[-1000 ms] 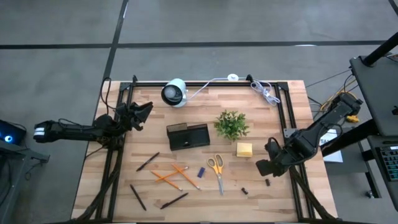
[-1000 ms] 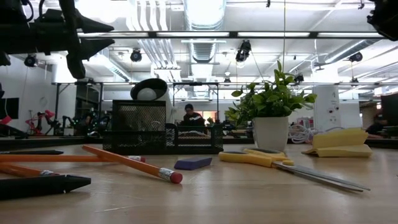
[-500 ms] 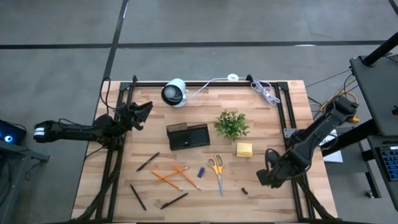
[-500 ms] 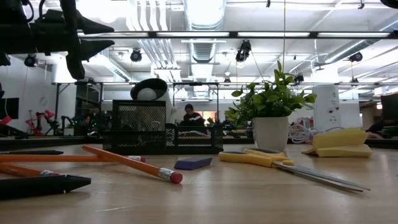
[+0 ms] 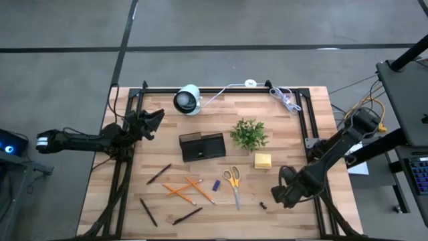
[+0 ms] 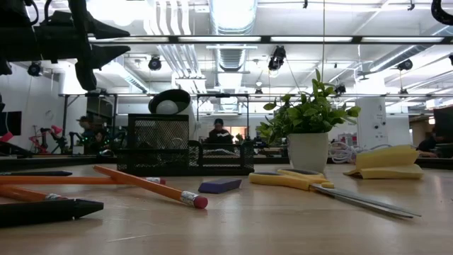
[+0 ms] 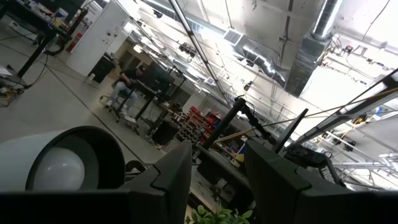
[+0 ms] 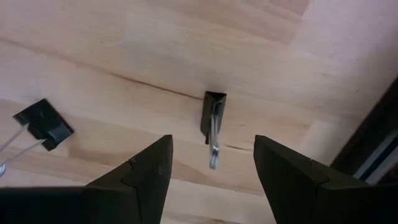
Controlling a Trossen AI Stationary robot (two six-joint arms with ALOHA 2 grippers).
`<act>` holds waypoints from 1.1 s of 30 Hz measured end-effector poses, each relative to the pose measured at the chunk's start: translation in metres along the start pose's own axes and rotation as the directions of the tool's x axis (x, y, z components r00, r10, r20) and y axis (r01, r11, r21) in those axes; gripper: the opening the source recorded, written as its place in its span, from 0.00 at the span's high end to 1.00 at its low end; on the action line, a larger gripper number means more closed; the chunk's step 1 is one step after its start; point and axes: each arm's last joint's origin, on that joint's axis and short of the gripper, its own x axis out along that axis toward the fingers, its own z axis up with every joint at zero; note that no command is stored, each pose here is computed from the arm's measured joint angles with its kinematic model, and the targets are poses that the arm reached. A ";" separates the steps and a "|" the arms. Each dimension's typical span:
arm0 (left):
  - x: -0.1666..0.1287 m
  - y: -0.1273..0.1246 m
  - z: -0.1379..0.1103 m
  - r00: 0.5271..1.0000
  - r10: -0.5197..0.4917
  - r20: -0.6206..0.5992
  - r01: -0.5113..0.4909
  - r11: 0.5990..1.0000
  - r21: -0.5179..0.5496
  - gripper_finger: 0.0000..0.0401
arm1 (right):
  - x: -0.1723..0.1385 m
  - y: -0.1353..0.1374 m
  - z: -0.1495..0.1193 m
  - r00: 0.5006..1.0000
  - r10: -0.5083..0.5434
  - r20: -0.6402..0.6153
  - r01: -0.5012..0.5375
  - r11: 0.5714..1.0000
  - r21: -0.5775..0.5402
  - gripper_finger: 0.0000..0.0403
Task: Pick and place office supplies into organizer
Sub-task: Put the right binder clip in the black desk organizer
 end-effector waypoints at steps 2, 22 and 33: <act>0.000 0.000 0.000 1.000 0.000 0.000 0.000 1.000 0.000 0.67 | 0.003 0.001 0.000 1.000 -0.010 0.006 0.010 1.000 0.001 0.48; 0.000 0.000 0.000 1.000 0.001 -0.002 -0.001 1.000 0.000 0.67 | 0.015 -0.001 -0.007 0.998 -0.052 0.039 0.051 0.999 0.016 0.48; 0.000 0.000 -0.001 1.000 0.003 -0.007 -0.003 1.000 0.003 0.67 | 0.020 -0.001 -0.005 0.996 -0.055 0.069 0.053 0.998 0.023 0.48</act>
